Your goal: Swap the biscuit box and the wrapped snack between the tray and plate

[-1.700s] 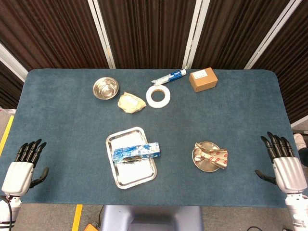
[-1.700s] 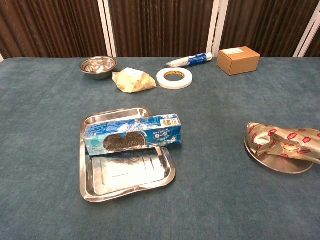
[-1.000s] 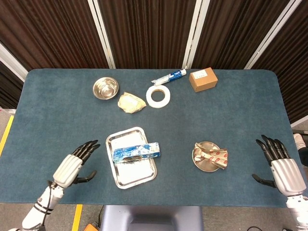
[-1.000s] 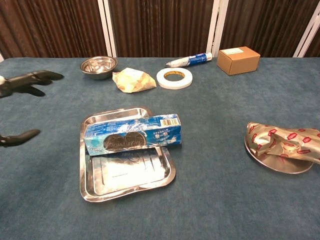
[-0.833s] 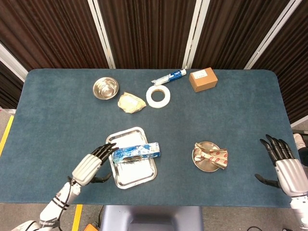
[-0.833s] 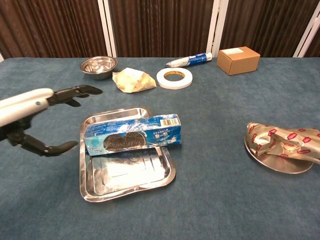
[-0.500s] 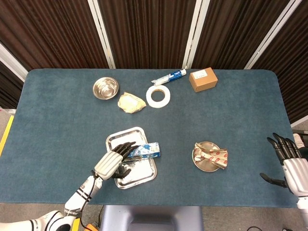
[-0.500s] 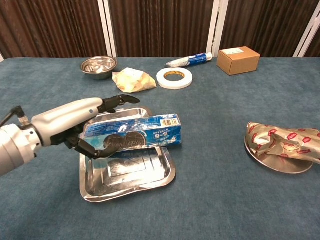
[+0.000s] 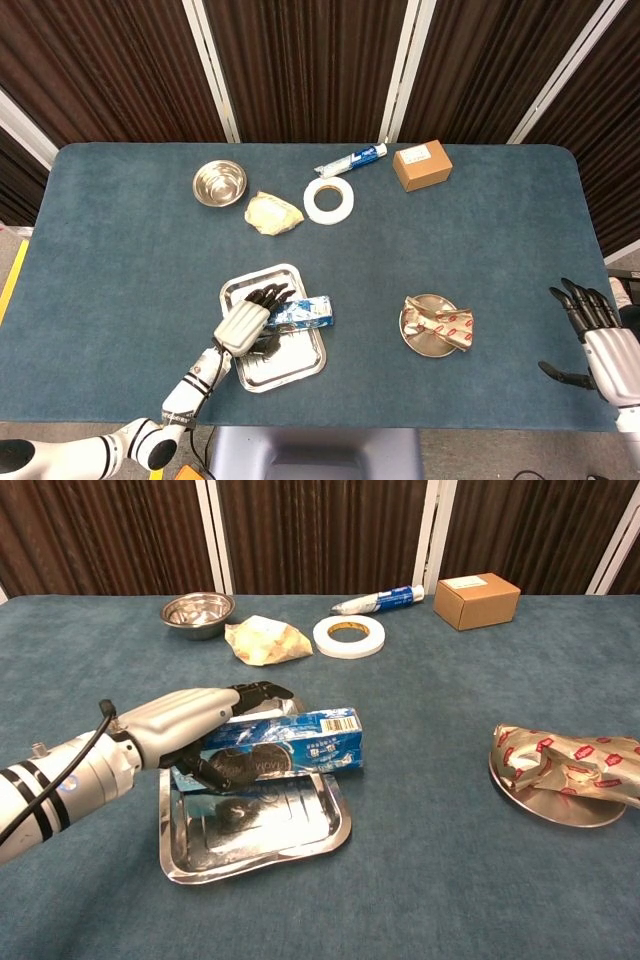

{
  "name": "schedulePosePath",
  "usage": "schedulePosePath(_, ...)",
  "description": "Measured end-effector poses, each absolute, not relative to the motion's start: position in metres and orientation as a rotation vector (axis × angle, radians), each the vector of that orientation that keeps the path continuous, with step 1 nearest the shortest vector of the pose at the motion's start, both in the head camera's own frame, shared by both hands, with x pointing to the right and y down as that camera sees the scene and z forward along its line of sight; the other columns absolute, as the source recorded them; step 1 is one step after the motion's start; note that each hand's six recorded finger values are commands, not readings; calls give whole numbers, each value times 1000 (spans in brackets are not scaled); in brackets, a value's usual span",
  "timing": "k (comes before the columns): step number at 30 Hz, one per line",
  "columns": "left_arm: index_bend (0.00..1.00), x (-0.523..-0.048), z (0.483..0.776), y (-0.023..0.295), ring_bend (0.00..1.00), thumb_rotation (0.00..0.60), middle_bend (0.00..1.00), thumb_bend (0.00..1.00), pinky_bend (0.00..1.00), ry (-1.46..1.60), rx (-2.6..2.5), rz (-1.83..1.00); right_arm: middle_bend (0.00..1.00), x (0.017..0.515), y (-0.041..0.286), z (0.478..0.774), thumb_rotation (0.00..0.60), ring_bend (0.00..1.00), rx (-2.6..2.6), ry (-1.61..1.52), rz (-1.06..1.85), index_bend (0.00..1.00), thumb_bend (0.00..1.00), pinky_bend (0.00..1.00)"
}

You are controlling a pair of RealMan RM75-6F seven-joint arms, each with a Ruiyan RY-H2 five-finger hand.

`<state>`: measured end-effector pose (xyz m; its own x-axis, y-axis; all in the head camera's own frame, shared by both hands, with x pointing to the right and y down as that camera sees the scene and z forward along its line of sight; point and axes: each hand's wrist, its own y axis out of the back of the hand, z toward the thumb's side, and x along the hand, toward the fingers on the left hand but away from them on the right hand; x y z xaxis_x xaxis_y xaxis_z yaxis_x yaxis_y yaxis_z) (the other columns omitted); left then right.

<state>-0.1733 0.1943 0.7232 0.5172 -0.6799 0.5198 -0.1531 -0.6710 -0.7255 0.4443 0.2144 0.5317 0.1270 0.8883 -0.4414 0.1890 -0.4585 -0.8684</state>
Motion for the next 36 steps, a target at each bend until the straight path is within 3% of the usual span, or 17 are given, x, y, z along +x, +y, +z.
schedulePosePath(2,48,-174,721,191,19,600,12,367,192,695,-2131,-1095,0,444,214,533,600,0,-1758,-1041,1379,0,137,0)
schedulePosePath(6,161,-177,720,189,143,600,163,363,237,700,-2112,-1088,0,442,215,534,600,0,-1762,-1035,1377,0,136,0)
schedulePosePath(12,209,-179,731,187,196,600,218,363,275,672,-2132,-1123,0,444,214,530,600,0,-1748,-1055,1372,0,137,0)
schedulePosePath(15,401,-177,731,185,422,600,480,370,440,682,-2145,-1113,0,445,213,531,600,0,-1745,-1061,1379,0,136,0)
schedulePosePath(17,592,-175,729,184,627,600,711,392,621,697,-2154,-1096,0,446,213,532,600,0,-1747,-1057,1382,0,137,0)
schedulePosePath(21,755,-171,723,179,796,600,891,432,808,759,-2145,-1040,0,446,212,533,600,0,-1748,-1057,1387,0,136,0)
schedulePosePath(25,791,-166,715,169,832,600,928,465,852,846,-2128,-954,0,448,211,531,600,0,-1746,-1073,1389,0,136,0)
schedulePosePath(36,784,-116,717,117,829,600,925,472,847,882,-2082,-829,0,463,202,529,600,0,-1751,-1149,1411,0,137,0)
